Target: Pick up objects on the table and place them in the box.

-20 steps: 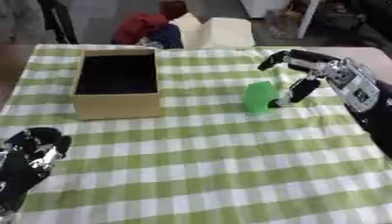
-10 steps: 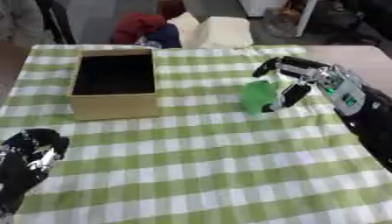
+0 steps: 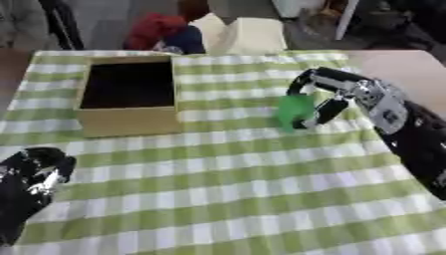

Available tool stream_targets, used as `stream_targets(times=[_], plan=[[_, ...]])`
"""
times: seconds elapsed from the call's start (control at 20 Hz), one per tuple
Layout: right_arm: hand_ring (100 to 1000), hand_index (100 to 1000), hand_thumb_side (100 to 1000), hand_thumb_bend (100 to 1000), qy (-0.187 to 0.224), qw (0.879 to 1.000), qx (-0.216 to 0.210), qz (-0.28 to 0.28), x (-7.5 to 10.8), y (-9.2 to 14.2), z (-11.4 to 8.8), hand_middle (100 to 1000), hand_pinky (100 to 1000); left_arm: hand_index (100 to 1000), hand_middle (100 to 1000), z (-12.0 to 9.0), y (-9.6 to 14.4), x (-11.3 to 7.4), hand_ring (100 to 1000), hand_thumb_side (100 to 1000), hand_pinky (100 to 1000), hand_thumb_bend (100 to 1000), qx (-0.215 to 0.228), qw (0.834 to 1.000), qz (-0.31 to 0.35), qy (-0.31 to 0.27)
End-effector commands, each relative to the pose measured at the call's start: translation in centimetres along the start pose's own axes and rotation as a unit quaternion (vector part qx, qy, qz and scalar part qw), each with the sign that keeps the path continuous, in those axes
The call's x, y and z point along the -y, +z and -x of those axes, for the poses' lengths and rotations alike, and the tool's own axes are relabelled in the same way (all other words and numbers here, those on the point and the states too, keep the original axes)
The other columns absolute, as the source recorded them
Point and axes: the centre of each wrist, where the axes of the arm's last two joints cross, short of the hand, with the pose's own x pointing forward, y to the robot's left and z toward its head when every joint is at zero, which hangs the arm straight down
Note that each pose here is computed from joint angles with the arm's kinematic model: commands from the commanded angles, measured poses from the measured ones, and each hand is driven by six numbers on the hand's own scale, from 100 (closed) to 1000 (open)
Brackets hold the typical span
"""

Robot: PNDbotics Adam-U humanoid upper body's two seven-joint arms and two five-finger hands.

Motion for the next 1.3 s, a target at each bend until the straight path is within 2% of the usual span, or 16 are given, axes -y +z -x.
stream_targets(times=[0.05,0.2,0.4,0.95,1.3], plan=[[718,562,165,582,0.015,1.0,-0.004,0.02,1.2,0.5,0.2,462,876,633,588,-1.0,-0.4,0.0,681,261,542,499,0.017,1.0,0.006,-0.005],[665,509,169,563,0.019,0.999,0.003,0.036,1.6,0.6,-0.1,386,849,633,589,-1.0,-0.4,0.0,681,261,542,499,0.018,1.0,0.005,-0.005],[648,505,155,565,0.032,0.997,0.031,0.066,3.2,0.6,-1.3,367,842,633,588,-1.0,-0.4,0.0,681,261,542,500,0.017,1.0,0.005,-0.005],[647,508,145,563,0.067,0.984,0.126,0.103,8.0,-0.8,-6.9,367,844,633,588,-1.0,-0.3,0.0,681,260,541,502,0.016,1.0,0.004,-0.006],[648,511,148,562,0.082,0.977,0.168,0.105,9.6,-2.9,-9.9,370,845,633,588,-1.1,-0.4,0.3,681,261,540,503,0.017,1.0,0.01,-0.006]])
